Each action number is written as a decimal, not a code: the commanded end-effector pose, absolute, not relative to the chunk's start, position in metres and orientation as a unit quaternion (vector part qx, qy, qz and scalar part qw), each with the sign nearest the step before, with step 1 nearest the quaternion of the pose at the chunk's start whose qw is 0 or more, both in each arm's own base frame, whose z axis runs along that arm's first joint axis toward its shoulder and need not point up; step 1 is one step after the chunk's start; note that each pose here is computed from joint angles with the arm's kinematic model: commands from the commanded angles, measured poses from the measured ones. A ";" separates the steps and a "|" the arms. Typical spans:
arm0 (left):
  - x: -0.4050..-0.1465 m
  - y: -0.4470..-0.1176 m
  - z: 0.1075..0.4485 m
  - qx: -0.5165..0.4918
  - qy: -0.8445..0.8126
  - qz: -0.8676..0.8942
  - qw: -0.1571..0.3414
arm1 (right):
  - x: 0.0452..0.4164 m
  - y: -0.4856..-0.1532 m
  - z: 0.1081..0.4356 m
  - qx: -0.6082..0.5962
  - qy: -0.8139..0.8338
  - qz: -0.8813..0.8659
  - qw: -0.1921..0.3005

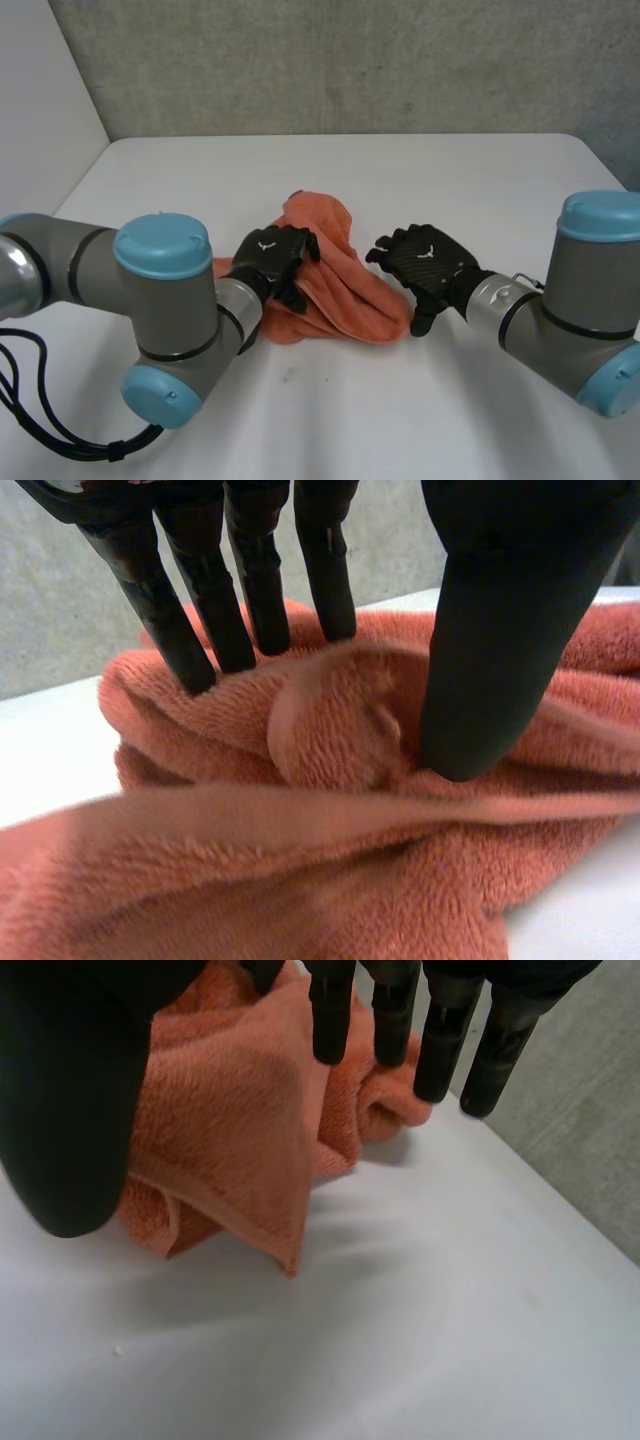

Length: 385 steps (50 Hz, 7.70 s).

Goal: Fold the laundry

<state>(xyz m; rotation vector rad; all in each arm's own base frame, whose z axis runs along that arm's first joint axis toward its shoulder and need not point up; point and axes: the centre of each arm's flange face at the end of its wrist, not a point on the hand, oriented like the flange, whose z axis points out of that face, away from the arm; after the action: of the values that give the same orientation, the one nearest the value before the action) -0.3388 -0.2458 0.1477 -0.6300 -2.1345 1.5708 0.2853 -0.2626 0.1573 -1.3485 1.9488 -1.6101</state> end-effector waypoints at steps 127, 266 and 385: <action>-0.324 -0.199 0.132 -0.097 -0.819 0.552 0.126 | 0.252 -0.363 0.195 -0.254 0.708 -0.658 -0.035; -0.206 -0.308 0.134 -0.056 -0.800 0.587 0.112 | 0.212 -0.339 0.182 -0.192 0.755 -0.624 0.062; -0.259 -0.402 0.136 -0.358 -0.624 0.684 -0.120 | 0.232 -0.395 0.159 -0.367 0.697 -0.596 -0.158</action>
<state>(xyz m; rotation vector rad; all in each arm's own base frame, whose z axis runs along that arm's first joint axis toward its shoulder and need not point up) -0.2521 -0.3787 0.1469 -1.2366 -2.1697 2.2684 0.2226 -0.3734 0.1608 -1.3325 2.5239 -1.8712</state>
